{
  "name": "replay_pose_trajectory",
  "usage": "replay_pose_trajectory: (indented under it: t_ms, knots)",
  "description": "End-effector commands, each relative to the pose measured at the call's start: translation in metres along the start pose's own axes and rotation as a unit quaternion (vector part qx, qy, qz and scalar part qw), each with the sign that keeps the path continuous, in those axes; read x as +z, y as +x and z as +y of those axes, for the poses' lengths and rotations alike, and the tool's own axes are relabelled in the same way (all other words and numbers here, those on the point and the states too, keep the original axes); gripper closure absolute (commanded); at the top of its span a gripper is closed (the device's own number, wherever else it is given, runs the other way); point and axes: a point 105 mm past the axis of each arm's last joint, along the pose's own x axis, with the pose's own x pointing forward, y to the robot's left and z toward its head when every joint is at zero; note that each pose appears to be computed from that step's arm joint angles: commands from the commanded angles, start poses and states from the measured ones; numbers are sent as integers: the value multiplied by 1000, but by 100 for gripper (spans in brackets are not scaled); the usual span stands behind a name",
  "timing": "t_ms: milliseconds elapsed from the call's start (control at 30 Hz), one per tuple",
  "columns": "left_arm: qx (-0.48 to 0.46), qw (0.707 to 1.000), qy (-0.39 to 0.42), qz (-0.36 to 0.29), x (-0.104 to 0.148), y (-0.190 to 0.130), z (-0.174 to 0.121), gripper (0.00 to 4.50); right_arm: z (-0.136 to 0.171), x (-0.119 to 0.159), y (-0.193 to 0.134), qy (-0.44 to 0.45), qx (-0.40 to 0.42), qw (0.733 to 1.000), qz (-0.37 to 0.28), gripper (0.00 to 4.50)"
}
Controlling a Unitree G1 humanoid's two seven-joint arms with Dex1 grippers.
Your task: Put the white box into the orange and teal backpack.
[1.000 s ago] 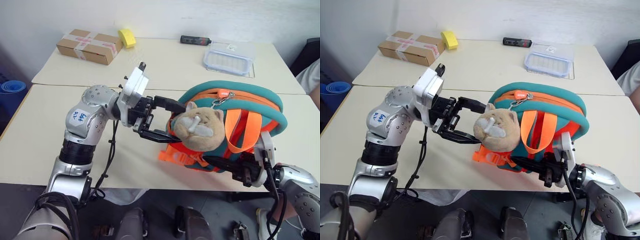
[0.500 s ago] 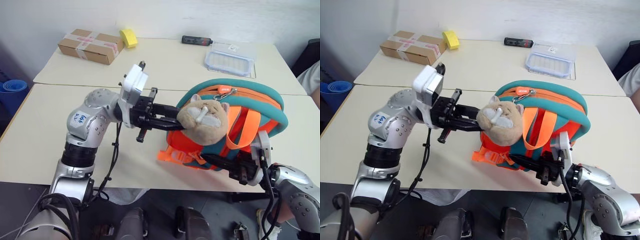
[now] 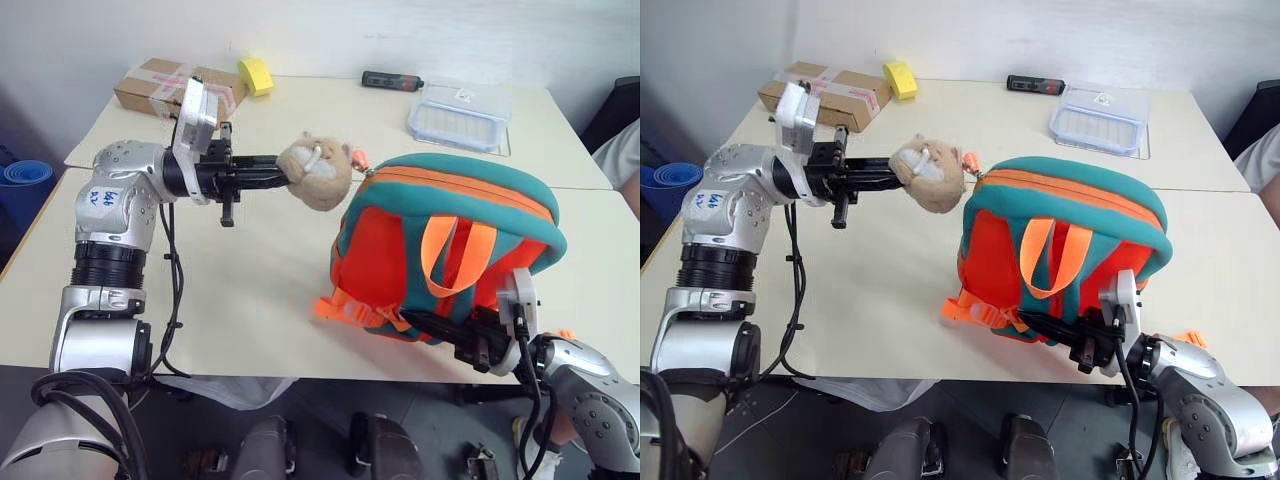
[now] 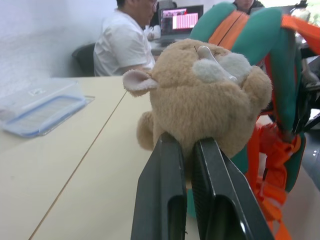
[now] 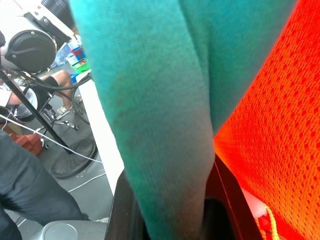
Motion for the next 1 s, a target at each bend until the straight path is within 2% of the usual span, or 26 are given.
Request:
replay_pose_trajectory:
  t_ms: [33,133,267,367,533,567,633,800,900,1000]
  knots:
    - [39,995,10,93,-42,-8,2,450,1,7,-5,-12,-7,1000,-11,443]
    - [53,988,3,147,-82,-2,-3,450,0,7,-6,-12,-14,1000,-15,443]
    - [23,987,-12,161,-109,14,-23,450,-1,6,-8,-12,-16,1000,-14,443]
    - [0,987,-15,159,-117,14,-38,450,-6,7,-11,-18,-28,999,-17,443]
    - [8,990,-39,133,-113,1,-50,450,-25,8,-22,-55,-90,994,-26,443]
    - [18,988,-49,142,-115,-10,-52,420,-31,7,-26,-83,-108,991,-13,443]
    - [30,986,-64,153,-117,-30,-57,363,-34,11,-32,-177,-112,978,22,371]
    - [88,981,-94,148,-112,-72,-69,201,-21,18,-62,-219,-97,968,79,198]
    - [124,974,-103,158,-116,-99,-82,110,-21,21,-99,-237,-119,955,134,97]
    - [139,969,-98,182,-121,-121,-95,12,-28,26,-135,-263,-172,935,162,0]
